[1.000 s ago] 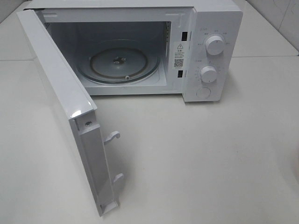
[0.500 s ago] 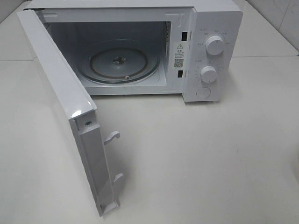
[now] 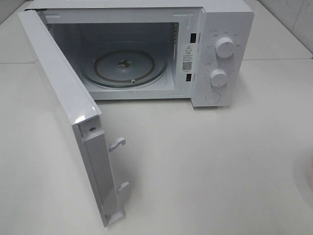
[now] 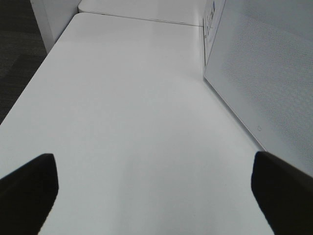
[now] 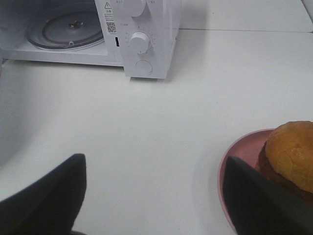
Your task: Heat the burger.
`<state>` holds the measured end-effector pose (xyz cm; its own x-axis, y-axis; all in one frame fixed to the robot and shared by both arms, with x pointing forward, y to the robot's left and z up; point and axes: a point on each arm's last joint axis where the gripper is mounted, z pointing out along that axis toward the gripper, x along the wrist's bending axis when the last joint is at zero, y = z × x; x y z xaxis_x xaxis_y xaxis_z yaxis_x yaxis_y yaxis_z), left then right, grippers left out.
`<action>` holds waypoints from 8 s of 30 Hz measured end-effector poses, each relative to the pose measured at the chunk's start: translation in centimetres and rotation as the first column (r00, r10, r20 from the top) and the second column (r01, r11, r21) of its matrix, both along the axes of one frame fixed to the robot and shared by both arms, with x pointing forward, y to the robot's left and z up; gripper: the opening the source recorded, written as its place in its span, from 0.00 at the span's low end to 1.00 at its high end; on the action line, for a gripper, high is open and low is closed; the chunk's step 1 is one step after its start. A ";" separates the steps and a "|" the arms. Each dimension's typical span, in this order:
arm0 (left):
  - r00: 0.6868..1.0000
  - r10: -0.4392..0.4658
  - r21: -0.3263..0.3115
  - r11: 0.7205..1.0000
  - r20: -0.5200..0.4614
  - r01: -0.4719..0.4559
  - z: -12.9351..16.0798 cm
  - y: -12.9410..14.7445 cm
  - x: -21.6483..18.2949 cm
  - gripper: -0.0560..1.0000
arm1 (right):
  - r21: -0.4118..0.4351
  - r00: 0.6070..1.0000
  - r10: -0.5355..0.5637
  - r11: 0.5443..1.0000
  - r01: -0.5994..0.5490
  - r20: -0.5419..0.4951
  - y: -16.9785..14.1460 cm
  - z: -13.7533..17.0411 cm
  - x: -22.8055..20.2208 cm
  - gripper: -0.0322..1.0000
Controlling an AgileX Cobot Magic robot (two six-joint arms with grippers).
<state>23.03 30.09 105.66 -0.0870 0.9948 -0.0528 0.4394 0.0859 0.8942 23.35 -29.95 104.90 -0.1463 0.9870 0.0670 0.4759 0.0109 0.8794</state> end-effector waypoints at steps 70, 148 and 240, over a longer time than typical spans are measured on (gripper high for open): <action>0.938 -0.036 0.019 0.999 0.346 0.031 -3.9 0.8 18.3 0.05 | 0.001 1.000 0.000 1.000 0.000 0.000 0.0 0.0 0.0 0.77; 0.769 -0.624 0.001 0.777 0.139 0.630 -10.1 -26.2 35.1 0.05 | 0.001 1.000 0.000 1.000 0.000 0.000 0.0 0.0 0.0 0.77; 0.856 -0.164 -0.102 0.986 -0.491 0.131 -0.2 -0.9 6.3 0.98 | 0.001 1.000 0.000 1.000 0.000 0.001 0.0 0.0 0.0 0.77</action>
<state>29.33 29.22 105.45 0.0295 0.9941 -0.1042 0.8349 0.0328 0.5495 23.35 -29.95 104.91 -0.1459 0.9870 0.0679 0.4752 0.0097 0.8798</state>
